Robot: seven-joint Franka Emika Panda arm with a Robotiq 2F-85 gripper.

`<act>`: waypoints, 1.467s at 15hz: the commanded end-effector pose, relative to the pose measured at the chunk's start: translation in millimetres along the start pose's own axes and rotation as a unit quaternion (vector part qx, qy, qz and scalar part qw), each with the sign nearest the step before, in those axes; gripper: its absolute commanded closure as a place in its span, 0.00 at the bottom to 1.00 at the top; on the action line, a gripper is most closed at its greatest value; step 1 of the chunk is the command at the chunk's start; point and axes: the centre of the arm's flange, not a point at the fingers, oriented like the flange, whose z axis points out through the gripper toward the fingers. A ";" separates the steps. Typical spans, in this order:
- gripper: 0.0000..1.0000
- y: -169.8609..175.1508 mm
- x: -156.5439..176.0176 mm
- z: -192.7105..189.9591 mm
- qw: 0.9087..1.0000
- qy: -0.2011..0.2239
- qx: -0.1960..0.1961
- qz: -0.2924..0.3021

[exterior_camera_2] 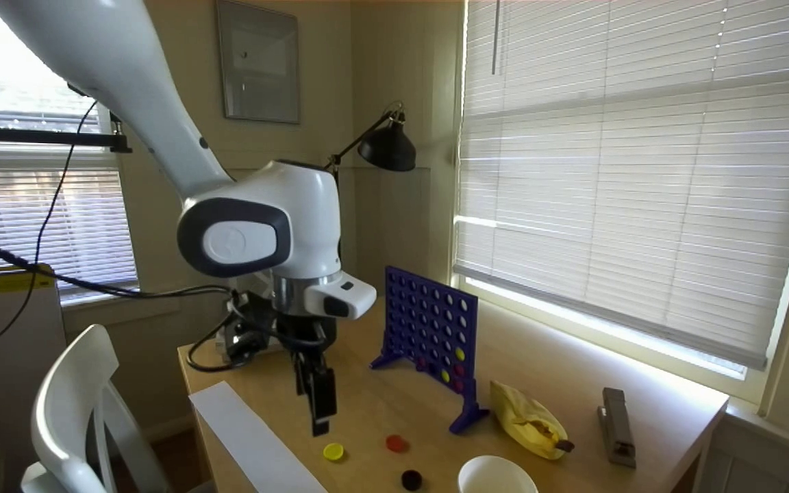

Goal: Put the yellow chips into the coffee cup

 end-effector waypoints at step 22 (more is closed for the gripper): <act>0.00 -52.6 31.5 92.5 0.993 0.030 0.025 -0.114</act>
